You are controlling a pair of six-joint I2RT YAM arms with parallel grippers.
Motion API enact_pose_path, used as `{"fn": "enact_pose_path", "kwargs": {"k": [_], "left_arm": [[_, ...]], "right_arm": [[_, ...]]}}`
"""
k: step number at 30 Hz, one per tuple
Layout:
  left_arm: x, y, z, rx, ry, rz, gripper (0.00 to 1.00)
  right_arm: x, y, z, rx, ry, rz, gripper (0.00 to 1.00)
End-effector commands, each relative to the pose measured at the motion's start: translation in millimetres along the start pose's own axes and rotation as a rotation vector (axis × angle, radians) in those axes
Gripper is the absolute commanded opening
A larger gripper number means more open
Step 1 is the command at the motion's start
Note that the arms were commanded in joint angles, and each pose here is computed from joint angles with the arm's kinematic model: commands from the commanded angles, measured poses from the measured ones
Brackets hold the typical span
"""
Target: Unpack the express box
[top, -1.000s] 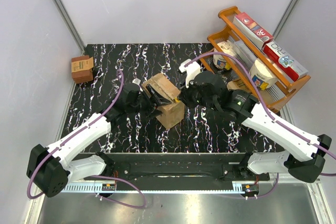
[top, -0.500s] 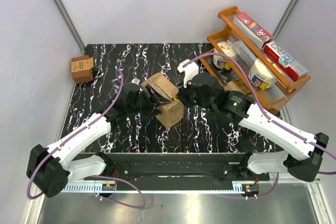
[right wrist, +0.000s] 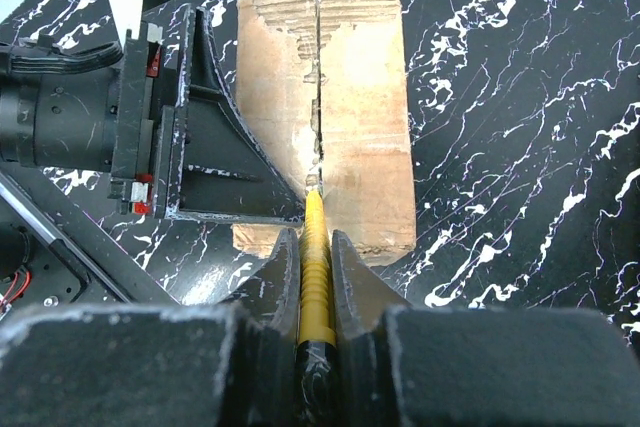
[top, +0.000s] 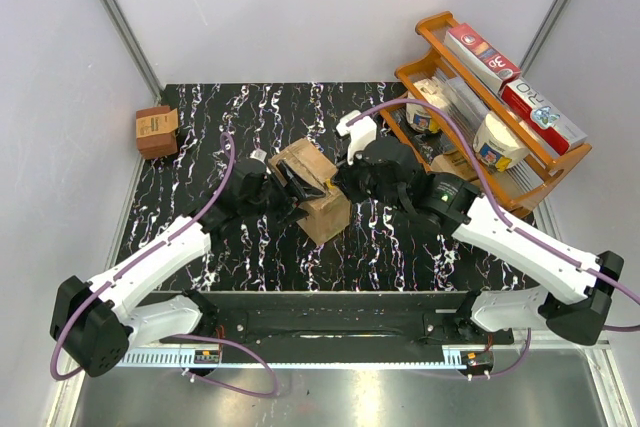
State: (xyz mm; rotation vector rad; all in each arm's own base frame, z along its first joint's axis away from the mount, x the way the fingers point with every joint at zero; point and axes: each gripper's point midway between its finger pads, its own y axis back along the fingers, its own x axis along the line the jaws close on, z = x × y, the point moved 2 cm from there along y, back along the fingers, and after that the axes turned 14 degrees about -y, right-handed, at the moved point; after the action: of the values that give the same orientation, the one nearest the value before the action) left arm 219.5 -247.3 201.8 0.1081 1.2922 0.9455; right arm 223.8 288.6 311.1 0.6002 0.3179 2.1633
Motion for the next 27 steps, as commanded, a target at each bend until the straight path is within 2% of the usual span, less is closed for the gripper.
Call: {"fn": "enact_pose_path", "kwargs": {"k": [1, 21, 24, 27], "left_arm": [[-3.6, 5.4, 0.6, -0.016, -0.007, -0.008, 0.74], [-3.0, 5.3, -0.1, -0.017, -0.005, -0.013, 0.72], [-2.7, 5.4, -0.5, -0.015, -0.006, -0.012, 0.72], [-2.6, 5.9, -0.6, -0.016, -0.010, -0.014, 0.72]], "right_arm": [[3.1, -4.9, 6.7, -0.041, -0.012, -0.010, 0.00], [-8.8, -36.7, -36.7, 0.053, 0.127, -0.143, 0.00], [-4.8, -33.7, -28.1, 0.032, 0.133, -0.142, 0.00], [4.7, -19.1, 0.6, -0.036, 0.116, -0.112, 0.00]]}}
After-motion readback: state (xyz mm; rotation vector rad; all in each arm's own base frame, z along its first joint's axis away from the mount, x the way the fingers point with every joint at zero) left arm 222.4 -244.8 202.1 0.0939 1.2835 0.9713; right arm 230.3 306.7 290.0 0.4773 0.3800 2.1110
